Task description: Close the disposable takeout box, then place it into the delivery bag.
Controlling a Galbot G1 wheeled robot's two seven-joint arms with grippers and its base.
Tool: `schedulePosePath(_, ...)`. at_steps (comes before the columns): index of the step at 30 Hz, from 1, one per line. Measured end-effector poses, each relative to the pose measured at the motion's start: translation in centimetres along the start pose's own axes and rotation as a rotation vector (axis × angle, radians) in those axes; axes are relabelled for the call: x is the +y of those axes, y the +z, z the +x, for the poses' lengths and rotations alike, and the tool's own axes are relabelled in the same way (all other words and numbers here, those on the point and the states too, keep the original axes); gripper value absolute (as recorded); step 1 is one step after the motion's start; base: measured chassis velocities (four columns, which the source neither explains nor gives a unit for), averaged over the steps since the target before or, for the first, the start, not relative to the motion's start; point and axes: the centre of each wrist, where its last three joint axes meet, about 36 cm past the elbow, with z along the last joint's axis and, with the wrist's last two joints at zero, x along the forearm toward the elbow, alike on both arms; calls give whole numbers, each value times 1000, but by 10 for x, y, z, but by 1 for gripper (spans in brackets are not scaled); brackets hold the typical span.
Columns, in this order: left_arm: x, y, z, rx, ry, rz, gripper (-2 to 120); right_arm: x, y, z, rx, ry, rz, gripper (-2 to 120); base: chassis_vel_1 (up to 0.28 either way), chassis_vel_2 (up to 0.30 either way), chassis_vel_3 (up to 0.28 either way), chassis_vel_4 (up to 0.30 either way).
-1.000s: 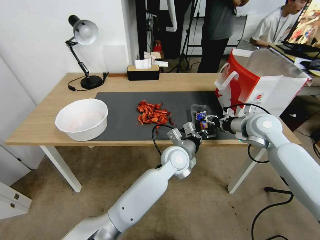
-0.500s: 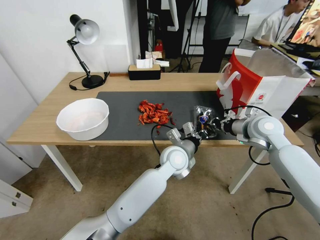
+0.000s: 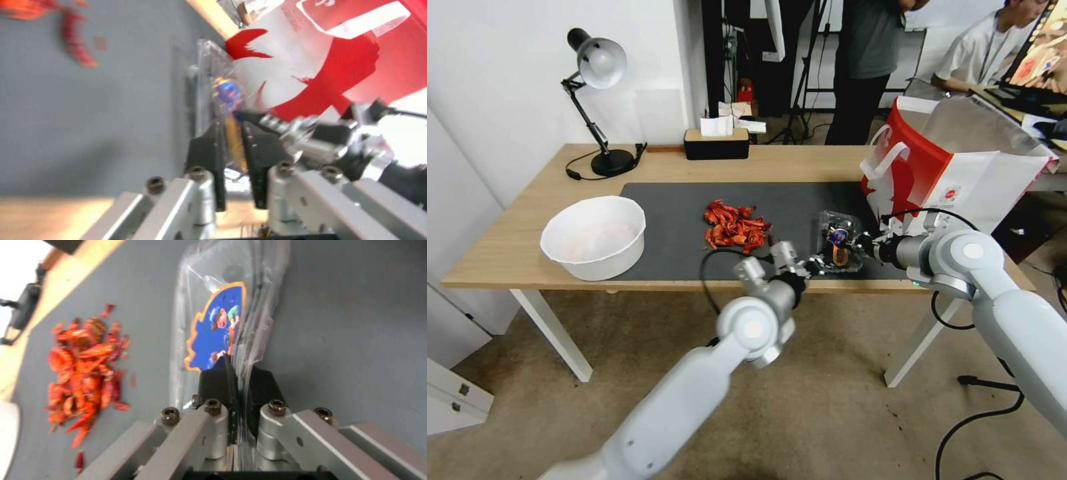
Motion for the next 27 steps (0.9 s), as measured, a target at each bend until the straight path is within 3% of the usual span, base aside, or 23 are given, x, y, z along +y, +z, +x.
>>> schedulePosePath(2, 6, 0, 12, -7, -10, -6, 19, 3, 0, 3, -12, -14, 9, 0, 0, 0, 0, 0)
schedulePosePath(5, 26, 1, 49, -30, -49, -29, 33, 13, 0, 13, -55, -62, 42, 0, 0, 0, 0, 0)
schedulePosePath(10, 38, -6, 85, -73, -68, -60, 47, 25, 0, 24, -98, -122, 80, 0, 0, 0, 0, 0)
schedulePosePath(13, 49, -5, 115, -111, -89, -120, 64, 46, -6, 42, -172, -190, 120, 0, 0, 0, 0, 0)
schedulePosePath(17, 55, -2, 127, -120, -106, -128, 72, 59, -14, 54, -236, -231, 134, 0, 0, 0, 0, 0)
schedulePosePath(19, 60, 0, 140, -133, -128, -132, 83, 79, -34, 74, -367, -288, 132, 0, 0, 0, 0, 0)
schedulePosePath(20, 60, 0, 140, -133, -128, -132, 83, 79, -34, 74, -367, -288, 132, 0, 0, 0, 0, 0)
schedulePosePath(22, 64, 0, 149, -146, -145, -127, 96, 91, -61, 88, -488, -301, 107, 0, 0, 0, 0, 0)
schedulePosePath(27, 68, 2, 154, -159, -163, -120, 99, 92, -104, 94, -637, -234, 87, 0, 0, 0, 0, 0)
